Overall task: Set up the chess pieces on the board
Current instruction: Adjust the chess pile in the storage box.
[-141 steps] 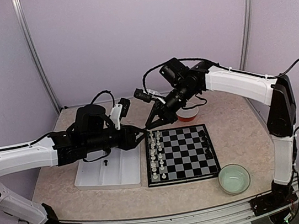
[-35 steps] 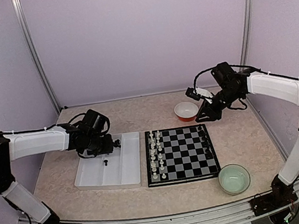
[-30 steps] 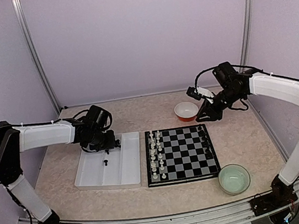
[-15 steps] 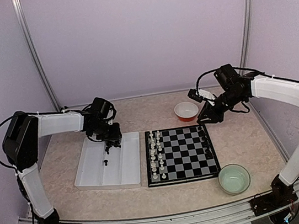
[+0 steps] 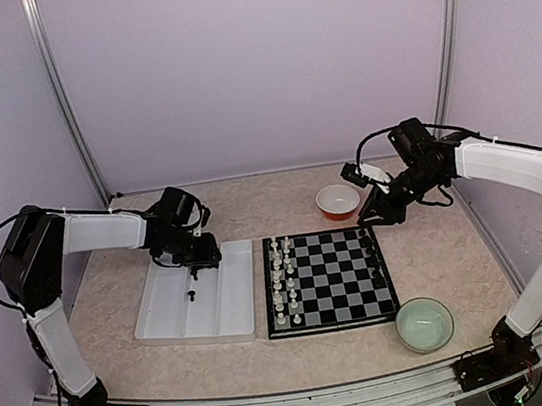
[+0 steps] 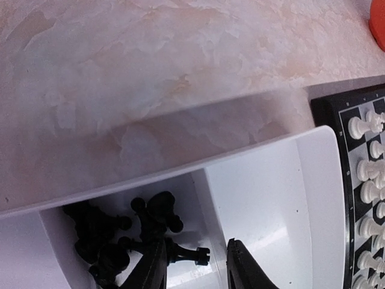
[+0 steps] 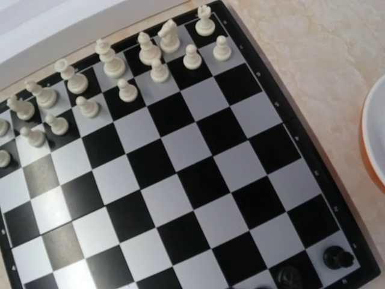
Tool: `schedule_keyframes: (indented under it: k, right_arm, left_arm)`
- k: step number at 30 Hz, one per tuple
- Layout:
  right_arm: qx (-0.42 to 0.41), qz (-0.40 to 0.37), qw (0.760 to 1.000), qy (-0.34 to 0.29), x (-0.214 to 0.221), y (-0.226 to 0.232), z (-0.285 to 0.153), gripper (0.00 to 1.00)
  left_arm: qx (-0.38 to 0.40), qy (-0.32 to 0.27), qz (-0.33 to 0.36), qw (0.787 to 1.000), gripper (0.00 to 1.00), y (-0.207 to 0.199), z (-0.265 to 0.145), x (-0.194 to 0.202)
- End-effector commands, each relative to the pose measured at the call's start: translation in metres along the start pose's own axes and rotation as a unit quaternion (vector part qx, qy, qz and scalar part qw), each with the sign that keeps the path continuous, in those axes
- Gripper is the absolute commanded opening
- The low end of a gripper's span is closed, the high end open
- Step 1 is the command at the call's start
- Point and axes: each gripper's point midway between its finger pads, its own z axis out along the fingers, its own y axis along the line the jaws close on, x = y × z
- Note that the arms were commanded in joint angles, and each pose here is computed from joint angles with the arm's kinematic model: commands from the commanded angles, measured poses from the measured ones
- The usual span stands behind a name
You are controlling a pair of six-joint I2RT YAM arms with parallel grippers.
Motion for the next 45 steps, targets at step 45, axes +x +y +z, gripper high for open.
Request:
schedule_keyframes:
  k: [45]
  right_arm:
    - [-0.018,0.012,1.0,-0.001,0.003,0.001,0.007,0.25]
  left_arm:
    - [-0.056,0.085,0.051,0.994,0.27,0.027,-0.028,0.055]
